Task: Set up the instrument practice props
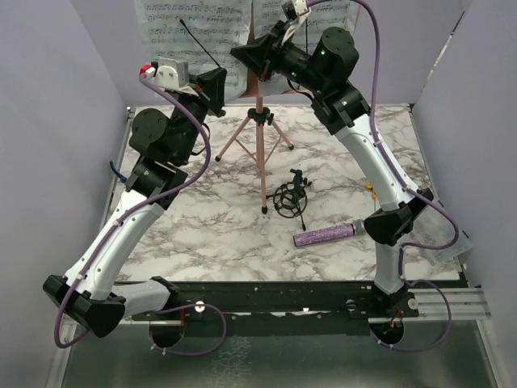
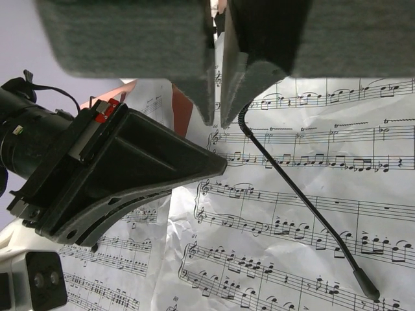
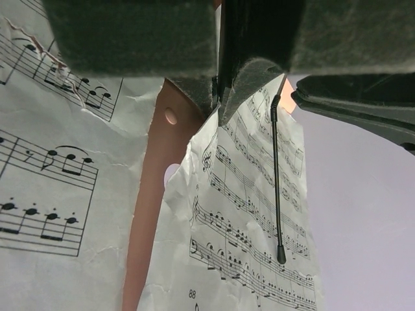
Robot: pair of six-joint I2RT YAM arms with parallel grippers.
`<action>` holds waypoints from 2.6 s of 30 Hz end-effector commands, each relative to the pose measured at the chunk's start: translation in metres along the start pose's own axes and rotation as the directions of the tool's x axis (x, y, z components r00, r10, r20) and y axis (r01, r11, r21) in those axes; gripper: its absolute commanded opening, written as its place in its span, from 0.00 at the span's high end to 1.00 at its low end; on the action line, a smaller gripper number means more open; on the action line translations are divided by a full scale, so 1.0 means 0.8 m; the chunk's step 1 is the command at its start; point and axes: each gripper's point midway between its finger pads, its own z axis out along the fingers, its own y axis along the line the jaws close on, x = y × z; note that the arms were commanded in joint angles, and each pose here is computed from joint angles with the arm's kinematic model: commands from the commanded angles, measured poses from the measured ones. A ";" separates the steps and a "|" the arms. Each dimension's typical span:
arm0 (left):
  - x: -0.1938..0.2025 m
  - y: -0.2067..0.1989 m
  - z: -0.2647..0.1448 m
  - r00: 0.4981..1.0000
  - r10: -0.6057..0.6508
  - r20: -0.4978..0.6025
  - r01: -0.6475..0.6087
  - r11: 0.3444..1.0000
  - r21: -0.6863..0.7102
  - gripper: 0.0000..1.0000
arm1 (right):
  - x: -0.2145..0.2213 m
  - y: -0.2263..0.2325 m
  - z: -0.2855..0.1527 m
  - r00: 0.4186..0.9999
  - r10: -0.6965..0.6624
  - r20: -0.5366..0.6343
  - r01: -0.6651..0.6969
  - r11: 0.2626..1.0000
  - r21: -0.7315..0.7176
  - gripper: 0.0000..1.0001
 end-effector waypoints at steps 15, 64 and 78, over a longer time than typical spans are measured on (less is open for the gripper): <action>-0.019 0.000 -0.027 0.998 -0.040 0.049 0.040 0.999 0.001 0.57 | -0.034 0.004 -0.006 0.997 -0.025 0.076 0.022 0.999 0.030 0.99; 0.203 0.039 -0.215 0.884 -0.346 -0.314 0.310 0.937 -0.160 0.04 | -0.081 0.039 -0.051 0.985 -0.043 0.166 0.043 0.999 0.006 0.41; 0.267 0.066 -0.258 0.834 -0.431 -0.344 0.339 0.892 -0.298 0.01 | -0.044 0.064 -0.109 0.992 0.026 0.121 -0.026 1.000 -0.002 0.08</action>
